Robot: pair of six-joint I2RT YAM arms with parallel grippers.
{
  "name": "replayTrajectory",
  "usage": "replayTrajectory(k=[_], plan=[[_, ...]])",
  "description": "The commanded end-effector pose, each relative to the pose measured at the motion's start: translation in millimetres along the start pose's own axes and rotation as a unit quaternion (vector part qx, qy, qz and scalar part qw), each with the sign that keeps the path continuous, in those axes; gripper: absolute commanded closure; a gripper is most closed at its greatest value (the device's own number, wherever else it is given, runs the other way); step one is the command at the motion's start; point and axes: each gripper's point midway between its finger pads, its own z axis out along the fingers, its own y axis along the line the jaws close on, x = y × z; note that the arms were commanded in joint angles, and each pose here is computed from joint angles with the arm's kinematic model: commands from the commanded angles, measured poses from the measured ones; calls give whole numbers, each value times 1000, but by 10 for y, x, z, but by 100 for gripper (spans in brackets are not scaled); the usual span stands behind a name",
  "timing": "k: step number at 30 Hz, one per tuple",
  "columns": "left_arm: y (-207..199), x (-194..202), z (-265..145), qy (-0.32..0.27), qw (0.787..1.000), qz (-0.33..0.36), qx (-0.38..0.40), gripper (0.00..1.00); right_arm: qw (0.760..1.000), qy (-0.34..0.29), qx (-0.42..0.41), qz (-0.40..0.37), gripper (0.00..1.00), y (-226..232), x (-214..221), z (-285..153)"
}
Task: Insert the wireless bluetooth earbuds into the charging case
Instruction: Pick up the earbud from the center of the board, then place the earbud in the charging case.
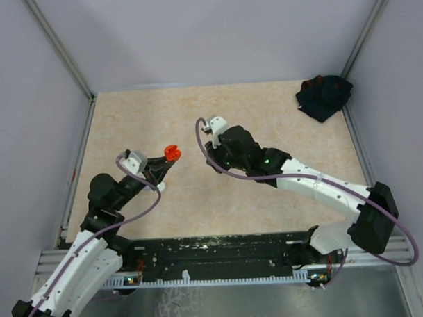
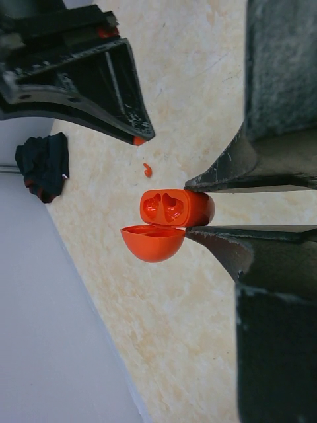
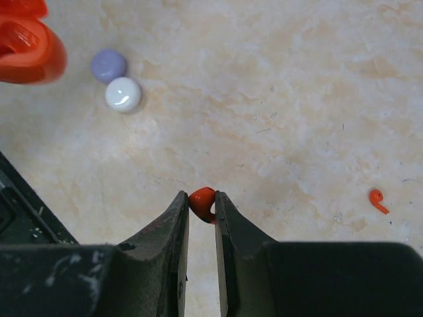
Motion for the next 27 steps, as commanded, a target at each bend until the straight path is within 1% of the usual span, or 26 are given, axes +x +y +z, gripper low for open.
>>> replayTrajectory(k=[1, 3, 7, 12, 18, 21, 27], plan=[[-86, -183, -21, -61, 998, 5, 21, 100, 990, -114, -19, 75, 94, 121, -553, -355], [-122, -192, -24, -78, 997, -3, 29, 100, 983, -146, -38, 103, 94, 182, -684, -490], [-266, -210, -34, -98, 993, 5, 71, 100, 968, -196, -76, 136, 96, 310, -893, -700], [-403, -169, -36, -106, 988, 23, 113, 100, 955, -230, -118, 147, 97, 559, -1039, -805], [-476, -153, -51, -114, 983, 49, 138, 100, 929, -281, -178, 160, 98, 867, -1211, -922], [-495, -168, -66, -122, 981, 59, 142, 100, 921, -294, -192, 169, 98, 937, -1255, -962], [-538, -189, -90, -131, 977, 69, 153, 100, 923, -288, -191, 172, 98, 985, -1212, -905]])
